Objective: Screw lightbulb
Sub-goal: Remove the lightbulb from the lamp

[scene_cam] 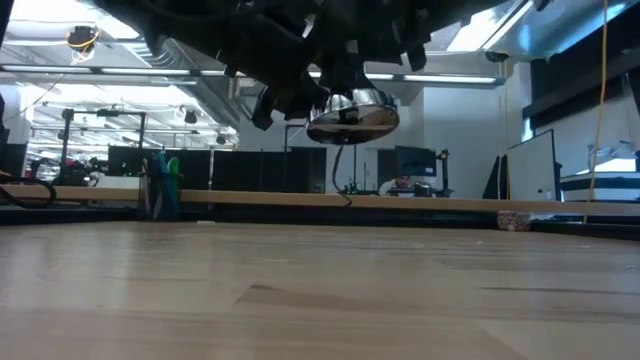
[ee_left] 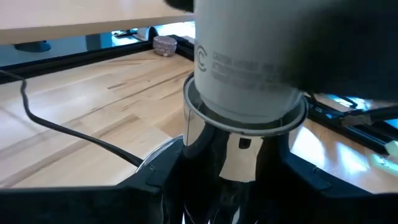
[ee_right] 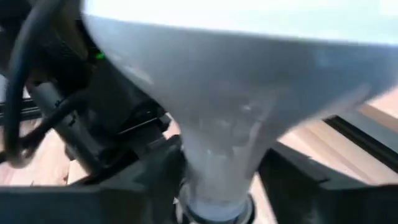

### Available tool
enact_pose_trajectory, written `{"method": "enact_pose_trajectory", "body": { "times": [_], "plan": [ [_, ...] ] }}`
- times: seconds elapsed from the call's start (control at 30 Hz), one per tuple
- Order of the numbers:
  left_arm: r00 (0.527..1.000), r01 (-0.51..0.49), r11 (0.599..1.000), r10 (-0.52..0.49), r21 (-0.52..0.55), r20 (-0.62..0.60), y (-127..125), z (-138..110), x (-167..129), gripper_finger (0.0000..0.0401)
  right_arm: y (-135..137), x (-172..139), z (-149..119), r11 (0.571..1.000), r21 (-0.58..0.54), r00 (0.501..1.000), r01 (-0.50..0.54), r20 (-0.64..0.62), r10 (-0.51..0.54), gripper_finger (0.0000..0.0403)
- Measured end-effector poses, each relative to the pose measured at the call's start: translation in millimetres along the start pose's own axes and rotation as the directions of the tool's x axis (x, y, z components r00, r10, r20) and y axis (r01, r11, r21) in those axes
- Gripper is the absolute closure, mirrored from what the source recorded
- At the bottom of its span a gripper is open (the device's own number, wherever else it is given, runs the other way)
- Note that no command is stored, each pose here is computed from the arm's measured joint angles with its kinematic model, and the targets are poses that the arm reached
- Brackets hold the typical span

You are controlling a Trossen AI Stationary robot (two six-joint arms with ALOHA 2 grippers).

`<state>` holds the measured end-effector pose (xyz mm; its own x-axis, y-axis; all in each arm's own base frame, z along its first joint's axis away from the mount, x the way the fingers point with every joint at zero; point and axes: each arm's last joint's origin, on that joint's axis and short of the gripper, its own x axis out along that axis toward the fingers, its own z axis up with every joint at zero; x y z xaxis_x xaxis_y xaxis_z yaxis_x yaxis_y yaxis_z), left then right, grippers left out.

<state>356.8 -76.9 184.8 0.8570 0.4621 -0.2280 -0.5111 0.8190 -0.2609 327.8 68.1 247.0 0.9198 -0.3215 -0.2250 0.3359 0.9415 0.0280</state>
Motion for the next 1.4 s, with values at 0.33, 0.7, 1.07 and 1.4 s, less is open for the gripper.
{"method": "enact_pose_trajectory", "body": {
  "times": [0.33, 0.7, 1.07, 1.4],
  "plan": [
    [0.982, 0.19, 0.978, -0.19, 0.084, -0.007, -10.5, 4.6, -3.0, 0.0238, -2.8, -18.1, 14.8, 0.986, -0.027, 0.986, -0.167, -0.03, 0.166, 0.0251],
    [0.763, 0.644, 0.744, -0.642, 0.18, -0.074, -27.4, 11.4, -10.7, 0.0238, -4.6, -30.6, 31.2, 0.643, 0.023, 0.641, -0.765, -0.055, 0.765, 0.0251],
    [0.768, 0.639, 0.753, -0.637, 0.157, -0.072, -26.8, 11.2, -10.3, 0.0238, -8.0, -30.1, 32.9, 0.716, 0.1, 0.715, -0.691, -0.046, 0.697, 0.0203],
    [0.948, 0.317, 0.944, -0.318, 0.086, -0.007, -15.6, 8.0, -4.2, 0.0238, -35.2, -75.5, 34.3, 0.957, 0.17, 0.934, -0.234, -0.235, 0.27, 0.0034]
  ]
}}
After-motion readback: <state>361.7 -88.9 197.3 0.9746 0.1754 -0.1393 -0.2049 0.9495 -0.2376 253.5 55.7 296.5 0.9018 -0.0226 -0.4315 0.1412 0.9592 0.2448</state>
